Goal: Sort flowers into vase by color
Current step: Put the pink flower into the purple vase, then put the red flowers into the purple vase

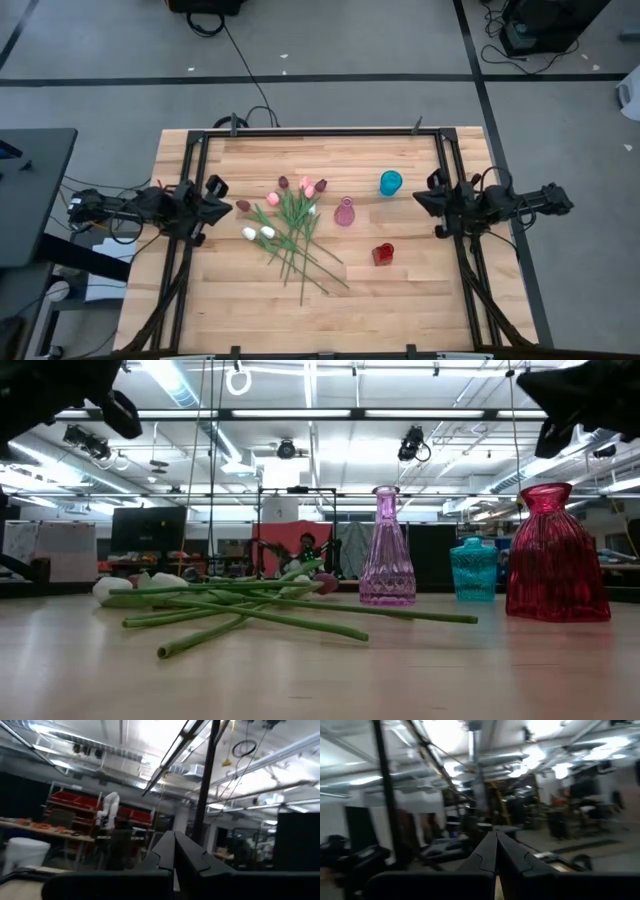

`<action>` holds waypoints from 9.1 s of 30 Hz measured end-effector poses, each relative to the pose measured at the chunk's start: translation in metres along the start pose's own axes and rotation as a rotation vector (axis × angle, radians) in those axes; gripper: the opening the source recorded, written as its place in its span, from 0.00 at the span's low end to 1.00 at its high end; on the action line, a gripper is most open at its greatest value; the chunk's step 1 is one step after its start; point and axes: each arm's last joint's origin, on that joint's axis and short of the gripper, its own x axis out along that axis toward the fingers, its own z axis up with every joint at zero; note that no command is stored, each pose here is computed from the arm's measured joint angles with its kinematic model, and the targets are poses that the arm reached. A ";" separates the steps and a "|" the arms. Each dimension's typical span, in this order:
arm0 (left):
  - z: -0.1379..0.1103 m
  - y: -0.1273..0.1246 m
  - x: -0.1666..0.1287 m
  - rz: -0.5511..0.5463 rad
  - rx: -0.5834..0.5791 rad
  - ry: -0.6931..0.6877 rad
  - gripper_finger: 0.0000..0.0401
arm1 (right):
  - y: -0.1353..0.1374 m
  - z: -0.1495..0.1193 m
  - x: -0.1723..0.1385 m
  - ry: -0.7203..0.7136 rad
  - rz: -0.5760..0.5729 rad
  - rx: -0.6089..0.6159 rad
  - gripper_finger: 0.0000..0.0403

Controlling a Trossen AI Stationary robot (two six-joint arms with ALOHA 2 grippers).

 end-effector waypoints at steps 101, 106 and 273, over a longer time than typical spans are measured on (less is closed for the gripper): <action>-0.067 0.019 0.056 0.565 -0.019 0.716 0.27 | 0.086 -0.062 0.217 0.970 -0.137 -0.237 0.33; -0.088 0.018 0.085 0.588 -0.070 0.890 0.27 | 0.073 -0.064 0.196 0.946 -0.131 -0.154 0.33; -0.034 -0.050 0.163 0.637 0.145 1.064 0.27 | 0.055 -0.187 0.245 1.301 -0.116 -0.510 0.03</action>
